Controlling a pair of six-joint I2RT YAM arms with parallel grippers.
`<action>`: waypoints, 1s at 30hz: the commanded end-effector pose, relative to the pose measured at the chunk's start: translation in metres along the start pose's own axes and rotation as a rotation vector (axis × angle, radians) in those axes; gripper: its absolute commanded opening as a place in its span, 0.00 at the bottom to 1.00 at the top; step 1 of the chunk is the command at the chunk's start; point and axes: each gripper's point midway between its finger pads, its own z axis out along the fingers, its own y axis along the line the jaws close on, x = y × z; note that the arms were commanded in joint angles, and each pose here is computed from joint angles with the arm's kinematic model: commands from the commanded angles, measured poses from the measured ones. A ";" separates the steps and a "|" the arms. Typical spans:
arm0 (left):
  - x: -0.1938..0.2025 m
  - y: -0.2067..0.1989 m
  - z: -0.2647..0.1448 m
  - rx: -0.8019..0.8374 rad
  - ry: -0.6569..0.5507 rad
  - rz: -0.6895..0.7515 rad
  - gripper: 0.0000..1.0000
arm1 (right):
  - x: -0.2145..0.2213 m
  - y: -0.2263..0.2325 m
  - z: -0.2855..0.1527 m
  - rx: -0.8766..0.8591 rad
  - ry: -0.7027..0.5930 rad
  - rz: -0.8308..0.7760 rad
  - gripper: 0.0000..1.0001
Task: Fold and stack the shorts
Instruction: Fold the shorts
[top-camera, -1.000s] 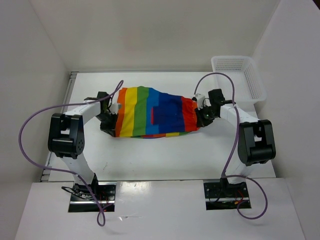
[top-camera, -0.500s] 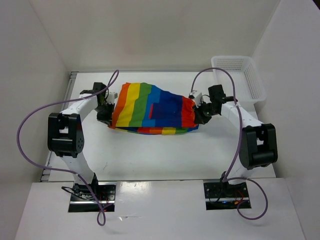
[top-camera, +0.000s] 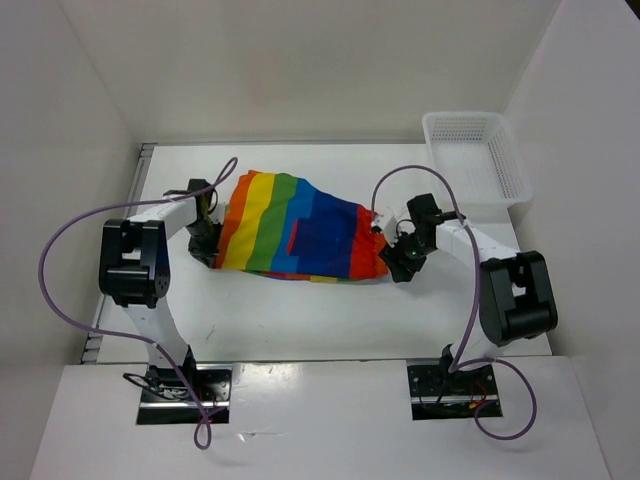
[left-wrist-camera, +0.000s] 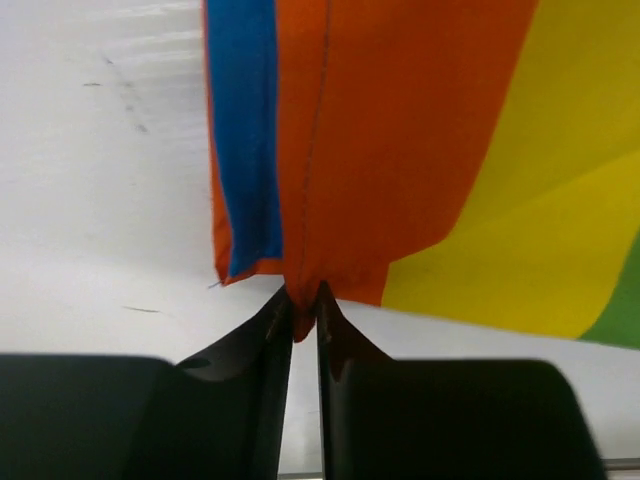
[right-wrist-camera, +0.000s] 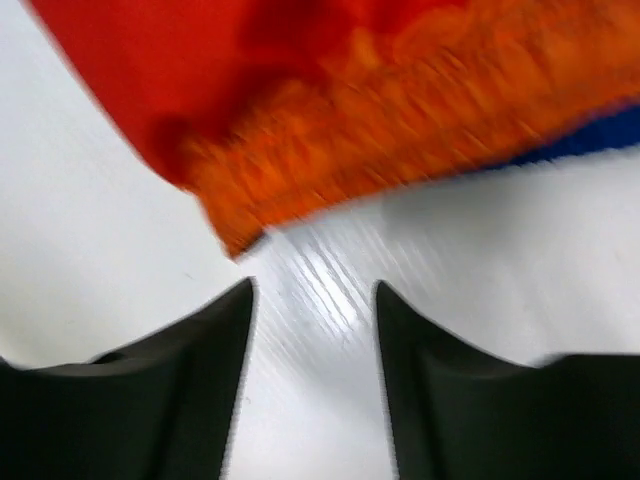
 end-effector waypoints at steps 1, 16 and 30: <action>0.003 0.015 0.001 -0.077 -0.002 0.001 0.22 | -0.012 -0.031 -0.021 0.159 -0.003 -0.067 0.61; -0.097 -0.007 -0.129 -0.074 -0.429 0.056 0.51 | -0.167 -0.069 -0.093 0.321 -0.488 0.156 0.21; -0.020 -0.103 0.006 0.106 -0.089 0.279 0.49 | -0.121 -0.104 0.028 0.330 -0.238 0.372 0.00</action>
